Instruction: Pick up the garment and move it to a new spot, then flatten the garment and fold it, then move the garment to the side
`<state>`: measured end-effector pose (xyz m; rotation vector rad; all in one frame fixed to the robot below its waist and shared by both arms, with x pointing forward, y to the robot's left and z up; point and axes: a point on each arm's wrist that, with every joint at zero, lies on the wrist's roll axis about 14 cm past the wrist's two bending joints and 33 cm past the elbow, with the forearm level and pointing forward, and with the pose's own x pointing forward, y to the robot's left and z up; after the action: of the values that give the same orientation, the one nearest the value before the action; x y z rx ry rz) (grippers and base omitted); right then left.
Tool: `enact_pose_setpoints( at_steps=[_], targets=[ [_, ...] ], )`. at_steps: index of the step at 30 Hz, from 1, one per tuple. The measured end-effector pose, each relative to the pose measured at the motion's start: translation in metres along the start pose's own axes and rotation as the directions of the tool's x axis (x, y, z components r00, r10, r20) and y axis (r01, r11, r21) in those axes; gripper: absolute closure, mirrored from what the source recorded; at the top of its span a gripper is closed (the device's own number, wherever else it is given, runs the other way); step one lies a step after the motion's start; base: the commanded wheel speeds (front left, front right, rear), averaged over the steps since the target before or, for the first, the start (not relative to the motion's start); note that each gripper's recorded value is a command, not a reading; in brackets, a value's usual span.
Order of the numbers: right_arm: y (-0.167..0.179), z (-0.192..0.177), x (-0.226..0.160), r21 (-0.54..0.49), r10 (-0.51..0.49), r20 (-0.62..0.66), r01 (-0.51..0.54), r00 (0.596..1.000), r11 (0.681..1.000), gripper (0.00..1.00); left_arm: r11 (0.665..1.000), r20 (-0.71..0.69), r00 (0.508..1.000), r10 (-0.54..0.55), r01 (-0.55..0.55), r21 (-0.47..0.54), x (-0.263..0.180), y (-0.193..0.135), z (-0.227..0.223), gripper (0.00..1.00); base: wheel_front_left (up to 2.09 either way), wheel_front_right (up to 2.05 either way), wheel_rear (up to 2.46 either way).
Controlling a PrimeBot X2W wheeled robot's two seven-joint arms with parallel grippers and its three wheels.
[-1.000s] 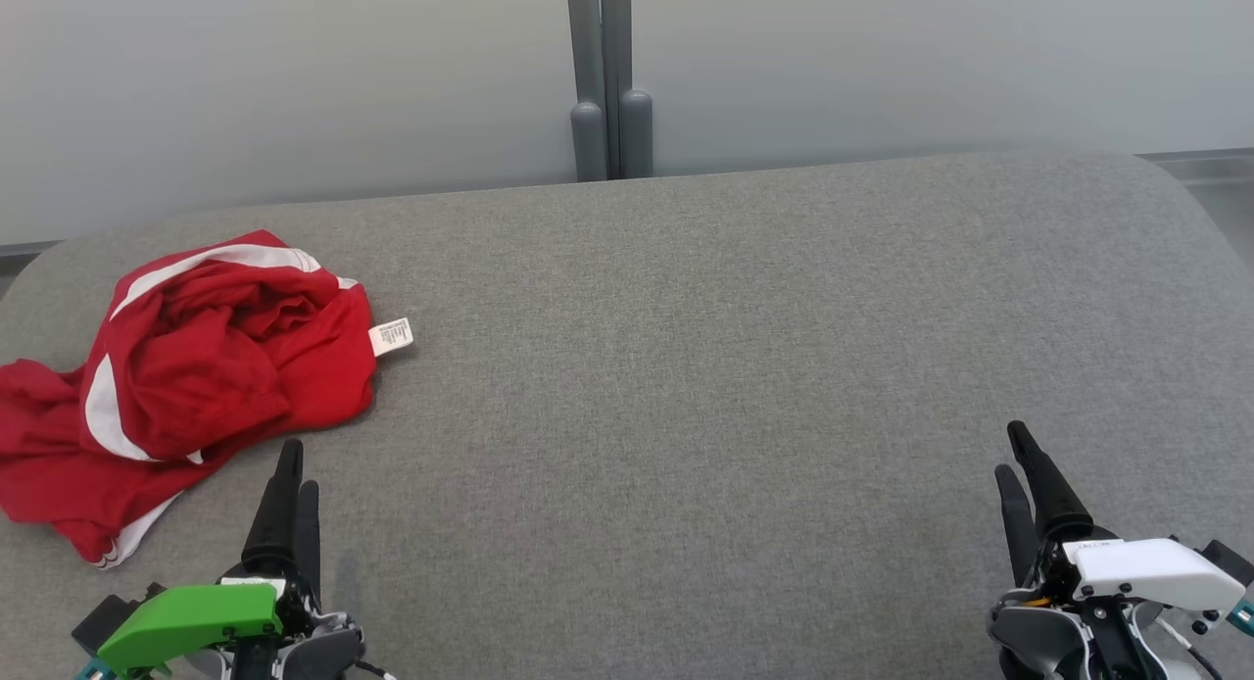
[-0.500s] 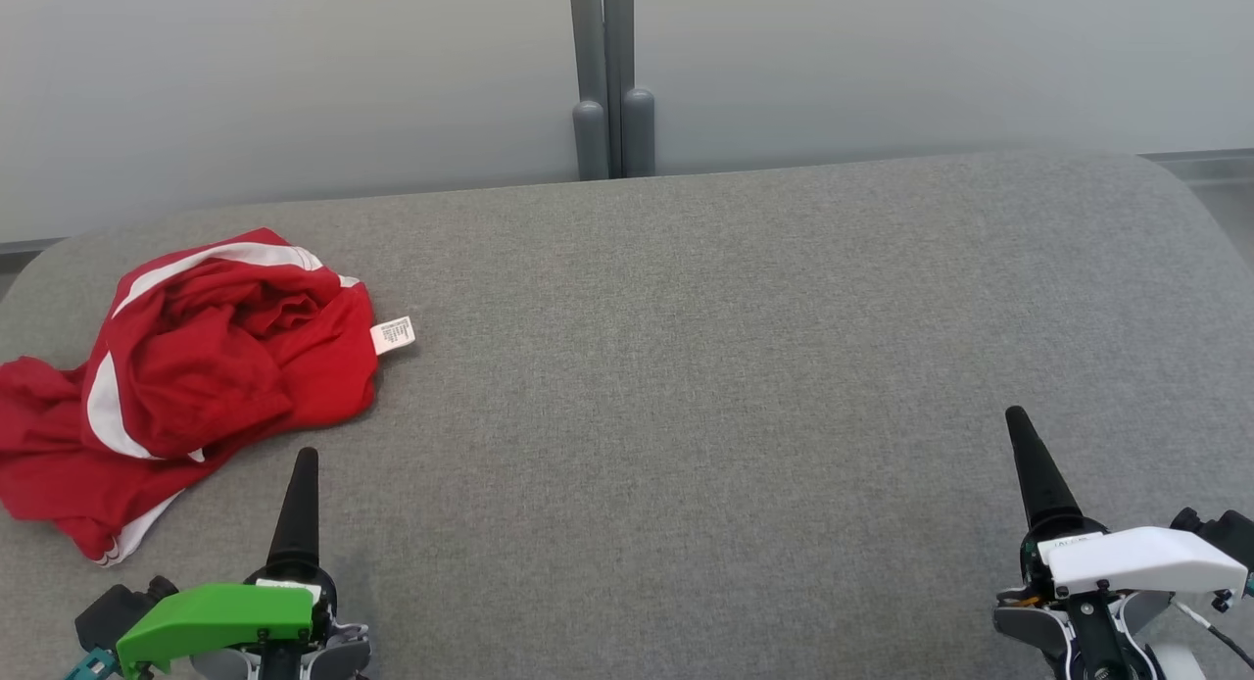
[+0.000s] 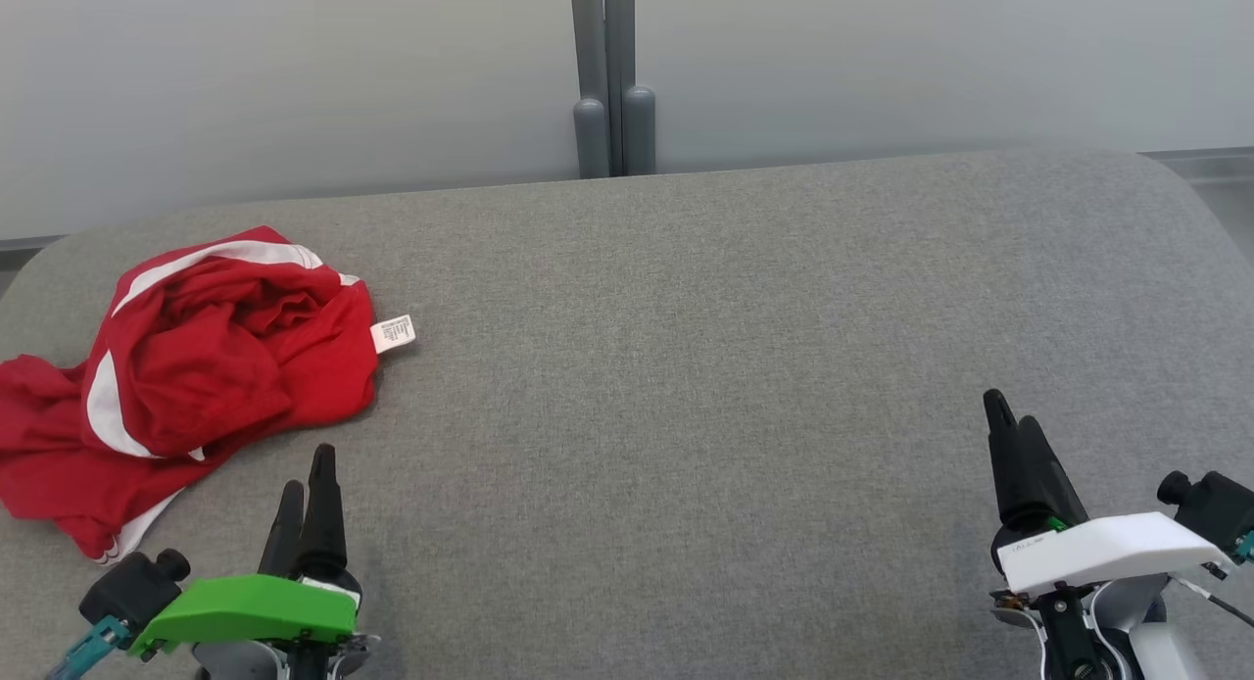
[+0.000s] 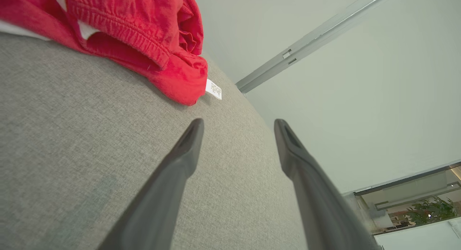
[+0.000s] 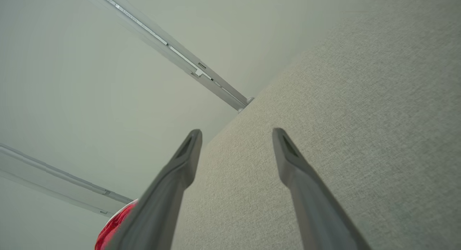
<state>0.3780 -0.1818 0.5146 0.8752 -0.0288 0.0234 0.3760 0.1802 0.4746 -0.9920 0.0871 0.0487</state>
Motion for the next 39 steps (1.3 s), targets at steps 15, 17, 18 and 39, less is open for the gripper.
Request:
enact_pose_setpoints(
  at_steps=[15,17,18,39],
  targets=[
    [0.007,0.002,0.000,-0.280,0.048,-0.005,-0.047,0.999,0.959,0.00,0.949,-0.007,0.998,-0.066,0.065,0.310,-0.001,-0.014,-0.001,0.00,0.00,0.00,0.00],
    [0.008,0.001,0.000,-0.303,0.050,-0.006,-0.050,0.999,0.952,0.00,0.936,-0.009,0.997,-0.072,0.071,0.344,-0.001,-0.015,-0.001,0.00,0.00,0.00,0.00],
    [0.007,0.001,0.000,-0.316,0.050,-0.006,-0.049,0.999,0.947,0.00,0.928,-0.012,0.997,-0.077,0.076,0.366,-0.002,-0.016,-0.001,0.00,0.00,0.00,0.00],
    [-0.002,-0.005,-0.005,-0.512,0.050,-0.025,-0.056,0.998,0.857,0.00,0.762,-0.082,0.991,-0.102,0.131,0.634,-0.010,-0.009,-0.013,0.00,0.00,0.00,0.00]
  ],
)
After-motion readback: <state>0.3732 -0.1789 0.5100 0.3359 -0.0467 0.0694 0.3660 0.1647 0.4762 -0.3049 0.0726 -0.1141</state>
